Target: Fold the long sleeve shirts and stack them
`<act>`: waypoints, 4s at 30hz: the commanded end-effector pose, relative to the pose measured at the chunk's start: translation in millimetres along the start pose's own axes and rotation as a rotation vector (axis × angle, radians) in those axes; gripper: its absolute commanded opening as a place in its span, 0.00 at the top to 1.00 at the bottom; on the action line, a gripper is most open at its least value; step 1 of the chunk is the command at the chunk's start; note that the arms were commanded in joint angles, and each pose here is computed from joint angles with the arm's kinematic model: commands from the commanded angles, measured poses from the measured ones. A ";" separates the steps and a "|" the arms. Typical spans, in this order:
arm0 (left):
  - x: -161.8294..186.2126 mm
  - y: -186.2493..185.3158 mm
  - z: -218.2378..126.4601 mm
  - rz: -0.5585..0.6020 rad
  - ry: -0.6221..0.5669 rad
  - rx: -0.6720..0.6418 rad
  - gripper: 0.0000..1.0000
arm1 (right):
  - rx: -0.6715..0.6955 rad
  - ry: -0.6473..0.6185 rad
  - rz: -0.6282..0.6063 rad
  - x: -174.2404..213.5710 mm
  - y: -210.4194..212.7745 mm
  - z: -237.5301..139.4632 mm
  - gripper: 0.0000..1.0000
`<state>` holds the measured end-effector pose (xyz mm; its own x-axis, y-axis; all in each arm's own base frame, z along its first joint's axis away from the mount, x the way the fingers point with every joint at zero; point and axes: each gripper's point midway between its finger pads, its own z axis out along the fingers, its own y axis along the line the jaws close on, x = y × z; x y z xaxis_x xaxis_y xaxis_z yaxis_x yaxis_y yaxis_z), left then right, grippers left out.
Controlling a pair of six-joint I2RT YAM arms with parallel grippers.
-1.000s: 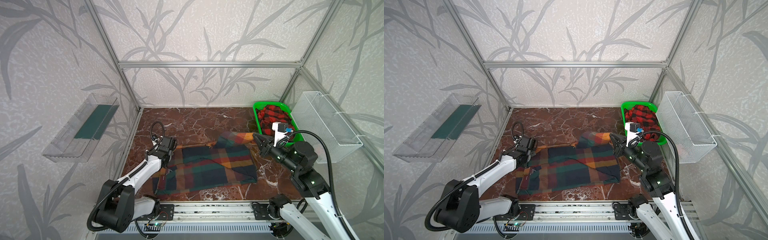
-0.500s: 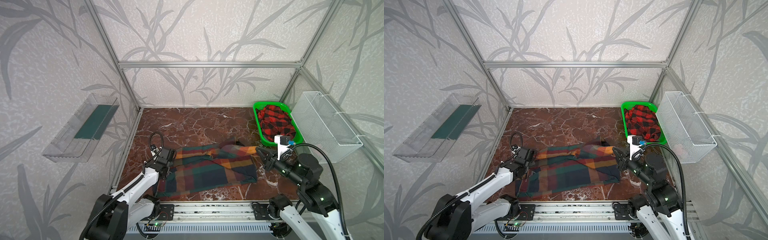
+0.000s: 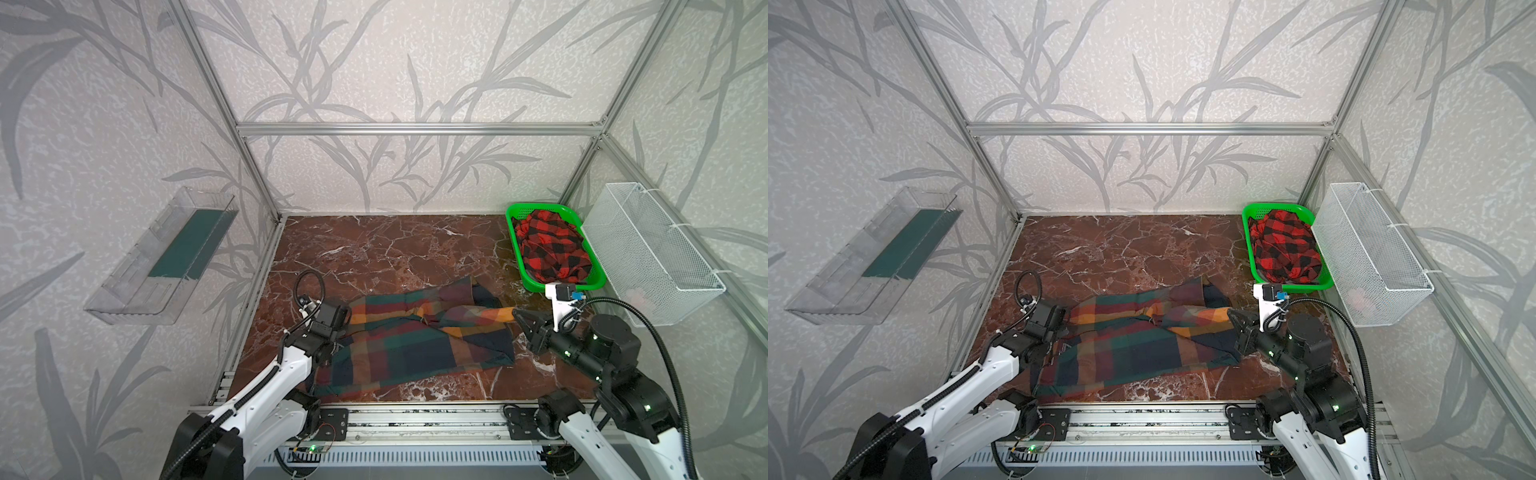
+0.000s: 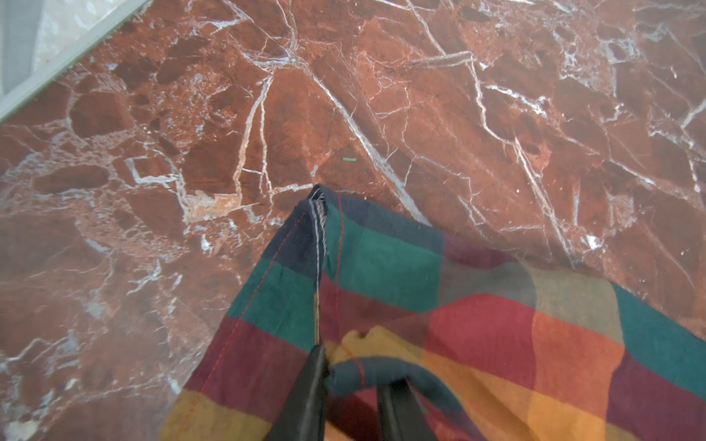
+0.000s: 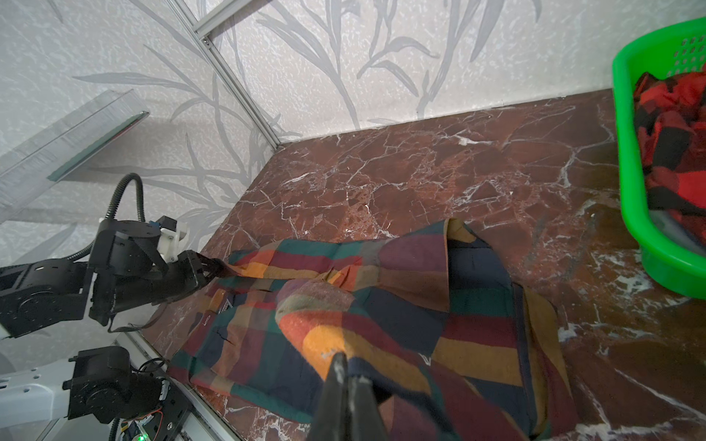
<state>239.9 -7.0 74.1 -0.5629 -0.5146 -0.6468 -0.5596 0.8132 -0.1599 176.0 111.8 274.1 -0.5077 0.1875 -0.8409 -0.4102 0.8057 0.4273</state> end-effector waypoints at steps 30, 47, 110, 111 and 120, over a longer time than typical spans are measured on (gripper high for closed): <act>26.2 5.3 5.2 0.067 0.114 -0.030 0.96 | -0.083 0.180 0.142 54.0 6.5 -1.2 1.00; 11.7 -6.1 -14.3 0.057 0.129 0.007 0.52 | 0.176 0.447 0.256 148.7 -41.4 26.9 0.49; 71.1 -34.4 12.2 0.268 0.478 -0.006 0.49 | 0.238 0.388 0.218 109.6 -119.8 228.4 0.44; 70.8 -34.3 12.1 0.267 0.477 -0.006 0.49 | 0.233 0.404 0.229 114.8 -120.5 229.2 0.45; 70.5 -33.1 12.7 0.268 0.472 -0.011 0.49 | 0.229 0.422 0.247 129.0 -118.9 213.9 0.81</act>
<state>231.8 -73.0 25.4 -0.8962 -0.3643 -0.2532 -0.3628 0.9303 -0.0543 325.1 161.6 34.8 -0.8617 0.1724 -0.4773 -0.0760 0.8861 0.4572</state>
